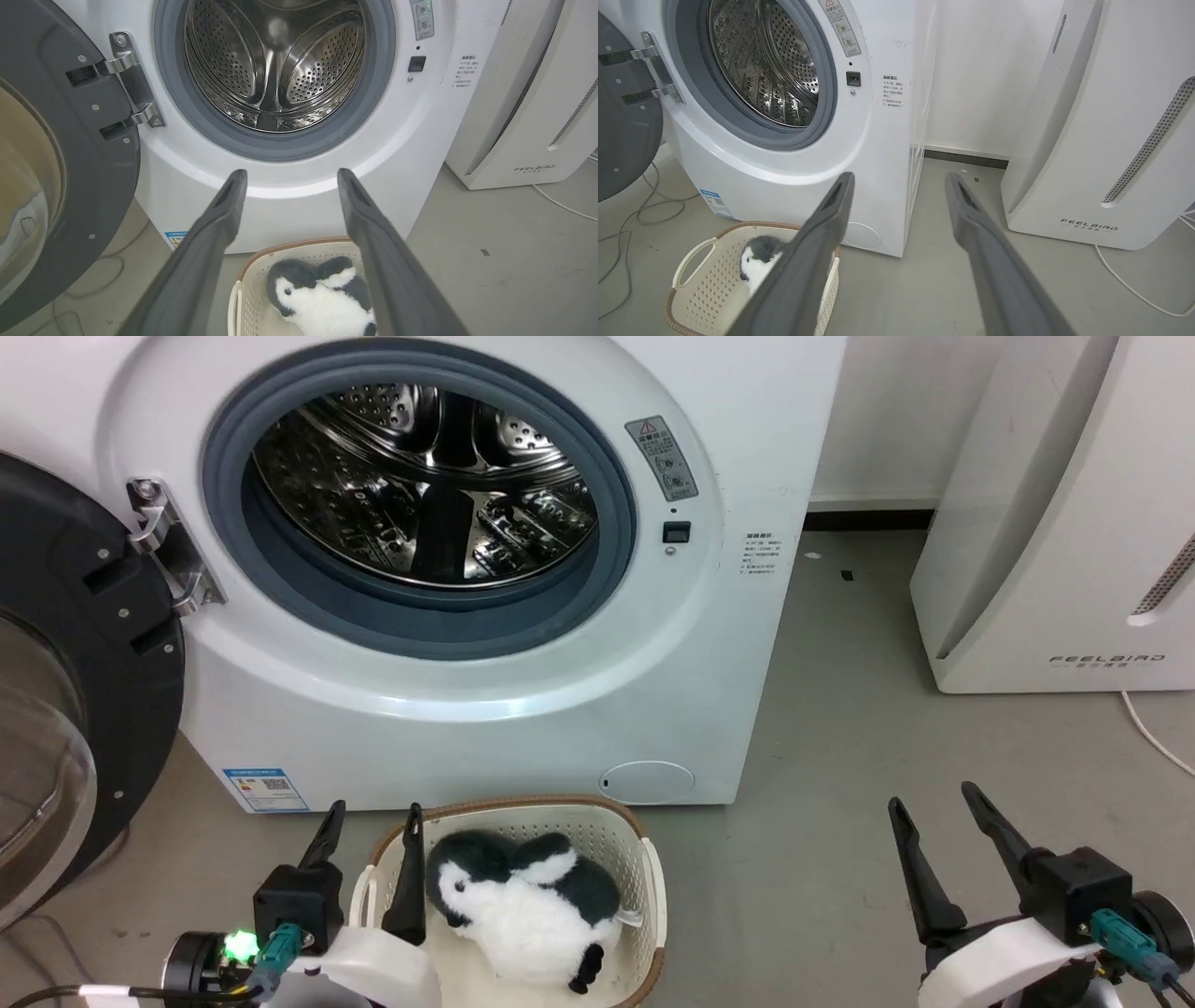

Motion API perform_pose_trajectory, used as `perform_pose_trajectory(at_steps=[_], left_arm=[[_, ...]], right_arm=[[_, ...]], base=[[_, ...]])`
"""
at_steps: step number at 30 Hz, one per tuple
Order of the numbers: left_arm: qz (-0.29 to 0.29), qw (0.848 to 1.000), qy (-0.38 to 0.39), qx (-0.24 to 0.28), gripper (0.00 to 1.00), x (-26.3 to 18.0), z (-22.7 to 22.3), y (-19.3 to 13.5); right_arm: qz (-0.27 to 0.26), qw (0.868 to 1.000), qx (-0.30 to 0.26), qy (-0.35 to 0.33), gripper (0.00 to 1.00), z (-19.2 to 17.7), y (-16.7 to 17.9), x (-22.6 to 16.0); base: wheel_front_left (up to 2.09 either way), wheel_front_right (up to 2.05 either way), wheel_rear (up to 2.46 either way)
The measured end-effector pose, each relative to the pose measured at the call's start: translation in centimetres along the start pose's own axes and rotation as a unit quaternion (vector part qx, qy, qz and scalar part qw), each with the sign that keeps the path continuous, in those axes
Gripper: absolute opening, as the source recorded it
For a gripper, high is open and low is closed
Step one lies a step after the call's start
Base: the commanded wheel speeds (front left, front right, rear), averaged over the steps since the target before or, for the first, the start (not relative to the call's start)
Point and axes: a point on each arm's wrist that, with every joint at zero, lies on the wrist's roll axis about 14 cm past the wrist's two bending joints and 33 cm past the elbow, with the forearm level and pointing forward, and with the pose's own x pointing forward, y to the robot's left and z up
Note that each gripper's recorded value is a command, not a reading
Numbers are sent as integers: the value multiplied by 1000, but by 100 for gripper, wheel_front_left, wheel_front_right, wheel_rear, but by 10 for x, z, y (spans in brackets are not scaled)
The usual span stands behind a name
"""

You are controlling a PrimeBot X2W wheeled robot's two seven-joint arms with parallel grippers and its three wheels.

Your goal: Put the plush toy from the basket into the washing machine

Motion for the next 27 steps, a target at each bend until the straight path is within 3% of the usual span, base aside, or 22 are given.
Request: perform_pose_trajectory(at_steps=[27], left_arm=[[-42,997,68,-17,100,41,-59,-28]], right_arm=[[-15,999,14,25,100,-30,-11,20]], base=[[0,0,0]])
